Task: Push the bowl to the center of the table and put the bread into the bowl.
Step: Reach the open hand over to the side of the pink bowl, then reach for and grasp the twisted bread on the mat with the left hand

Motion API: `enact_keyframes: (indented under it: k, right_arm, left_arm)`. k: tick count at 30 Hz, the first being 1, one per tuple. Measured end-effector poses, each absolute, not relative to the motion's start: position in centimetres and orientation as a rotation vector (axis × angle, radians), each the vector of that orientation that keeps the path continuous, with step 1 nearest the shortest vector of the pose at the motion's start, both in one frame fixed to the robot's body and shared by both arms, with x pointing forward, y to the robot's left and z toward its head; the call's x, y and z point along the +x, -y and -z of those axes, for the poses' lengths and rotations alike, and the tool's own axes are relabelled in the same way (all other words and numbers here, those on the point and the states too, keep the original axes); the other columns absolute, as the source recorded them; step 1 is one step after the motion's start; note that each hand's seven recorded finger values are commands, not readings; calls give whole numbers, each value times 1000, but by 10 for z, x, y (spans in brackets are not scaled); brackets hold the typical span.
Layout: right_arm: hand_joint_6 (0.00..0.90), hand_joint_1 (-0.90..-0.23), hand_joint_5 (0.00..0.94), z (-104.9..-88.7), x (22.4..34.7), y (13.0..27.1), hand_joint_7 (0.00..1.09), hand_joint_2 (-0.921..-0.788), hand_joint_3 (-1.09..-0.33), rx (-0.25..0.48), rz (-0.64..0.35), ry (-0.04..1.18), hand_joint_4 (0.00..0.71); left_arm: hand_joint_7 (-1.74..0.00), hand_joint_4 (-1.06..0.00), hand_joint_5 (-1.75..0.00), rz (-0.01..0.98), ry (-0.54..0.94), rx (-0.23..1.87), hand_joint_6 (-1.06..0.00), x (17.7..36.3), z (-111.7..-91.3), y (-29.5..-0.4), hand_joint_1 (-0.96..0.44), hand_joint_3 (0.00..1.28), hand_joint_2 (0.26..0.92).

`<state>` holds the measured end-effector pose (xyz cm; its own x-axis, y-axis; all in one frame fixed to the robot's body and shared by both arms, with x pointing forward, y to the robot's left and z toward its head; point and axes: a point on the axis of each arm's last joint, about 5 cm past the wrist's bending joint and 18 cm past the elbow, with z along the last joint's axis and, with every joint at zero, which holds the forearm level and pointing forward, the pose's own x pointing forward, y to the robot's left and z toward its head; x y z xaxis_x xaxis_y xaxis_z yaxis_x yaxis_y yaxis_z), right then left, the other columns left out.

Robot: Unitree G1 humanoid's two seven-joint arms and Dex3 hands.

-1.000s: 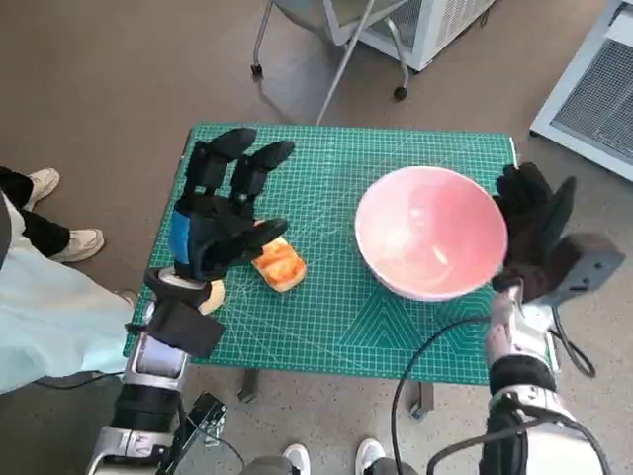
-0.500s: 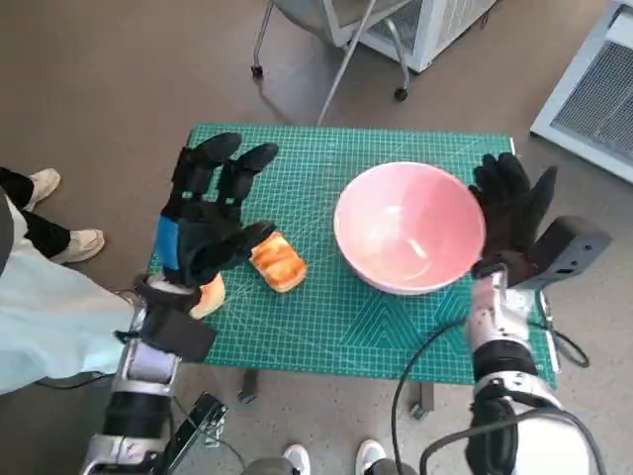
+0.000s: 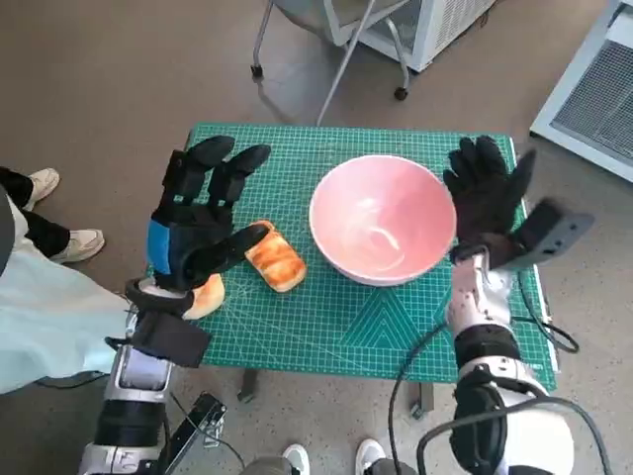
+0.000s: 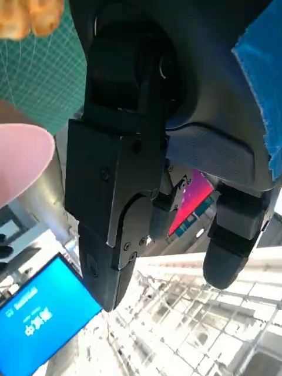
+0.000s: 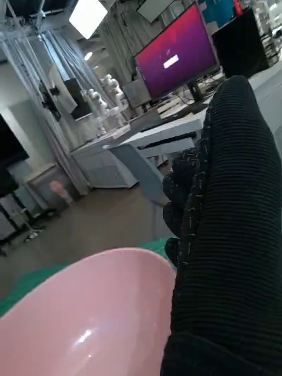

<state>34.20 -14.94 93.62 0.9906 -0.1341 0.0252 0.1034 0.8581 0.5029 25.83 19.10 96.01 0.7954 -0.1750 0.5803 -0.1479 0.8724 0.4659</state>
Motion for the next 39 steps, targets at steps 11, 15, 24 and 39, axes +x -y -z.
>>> enact_keyframes:
  k: [11,15,24,39]
  right_arm:
    - [1,-486,26,-937,343,145,875,-921,-879,501,107,37,275]
    - [0,-509,26,-939,344,151,861,-921,-860,469,110,51,274]
    - [3,-556,19,-958,346,172,773,-921,-888,248,82,245,265]
    - [75,-565,49,-973,330,203,735,-921,-837,-47,-28,641,370]
  left_arm:
    - [-818,-175,-709,14,652,547,-216,258,-961,-194,-106,66,921]
    - [-811,-182,-698,14,652,571,-221,258,-963,-199,-103,60,921]
    - [-635,-265,-454,117,592,838,-283,259,-977,-225,-81,9,903]
    - [-356,-438,-99,313,539,1414,-472,276,-1030,-247,-107,0,806]
